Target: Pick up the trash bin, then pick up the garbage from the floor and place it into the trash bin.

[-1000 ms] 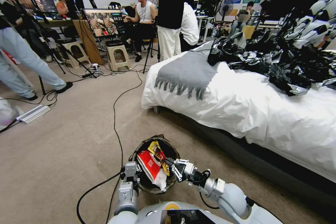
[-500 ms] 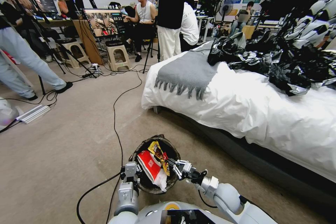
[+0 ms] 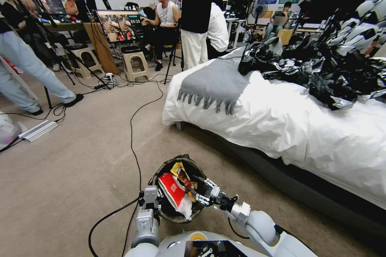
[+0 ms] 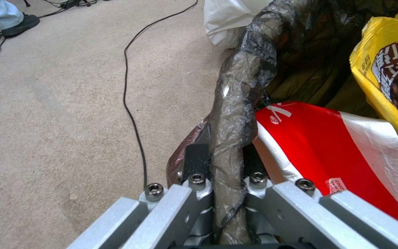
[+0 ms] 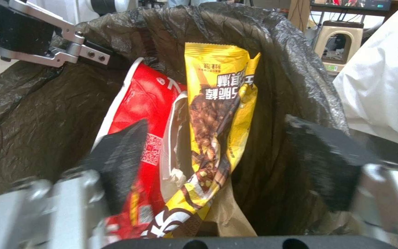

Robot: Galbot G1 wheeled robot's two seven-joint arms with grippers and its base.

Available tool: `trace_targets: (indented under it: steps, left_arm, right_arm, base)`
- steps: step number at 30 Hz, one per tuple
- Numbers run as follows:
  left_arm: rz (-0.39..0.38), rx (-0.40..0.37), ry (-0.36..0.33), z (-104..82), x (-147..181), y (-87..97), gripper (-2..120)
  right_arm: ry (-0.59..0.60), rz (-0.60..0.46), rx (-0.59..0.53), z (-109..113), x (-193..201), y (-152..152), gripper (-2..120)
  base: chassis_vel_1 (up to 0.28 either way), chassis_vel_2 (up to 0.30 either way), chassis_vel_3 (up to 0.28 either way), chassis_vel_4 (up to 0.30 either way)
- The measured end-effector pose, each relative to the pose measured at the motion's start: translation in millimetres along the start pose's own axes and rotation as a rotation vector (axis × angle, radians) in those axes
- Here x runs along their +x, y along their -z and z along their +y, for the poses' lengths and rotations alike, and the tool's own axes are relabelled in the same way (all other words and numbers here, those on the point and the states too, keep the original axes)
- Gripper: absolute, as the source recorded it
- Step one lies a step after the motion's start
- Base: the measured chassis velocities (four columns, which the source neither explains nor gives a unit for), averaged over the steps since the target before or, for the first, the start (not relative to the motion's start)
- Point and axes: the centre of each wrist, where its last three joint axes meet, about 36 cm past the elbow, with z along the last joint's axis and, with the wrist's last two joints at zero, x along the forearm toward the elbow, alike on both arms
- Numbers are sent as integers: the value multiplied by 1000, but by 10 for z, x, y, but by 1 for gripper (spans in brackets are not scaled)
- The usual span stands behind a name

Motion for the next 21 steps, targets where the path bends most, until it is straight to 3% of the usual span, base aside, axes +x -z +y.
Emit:
trace_targets:
  steps: [6,17,21]
  left_arm:
    - [-1,0,2,6,-3,2,0]
    - [5,0,9,17,-37,-18,0]
    - [9,-1,11,16,-46,-33,0]
  right_arm:
    - [5,-28,14,1,3,101,99]
    - [17,-161,86,39,-25,578,100]
    - [-34,-236,115,45,-52,762,100]
  base:
    - [0,0,0,0]
    - [0,0,0,0]
    - [0,0,0,0]
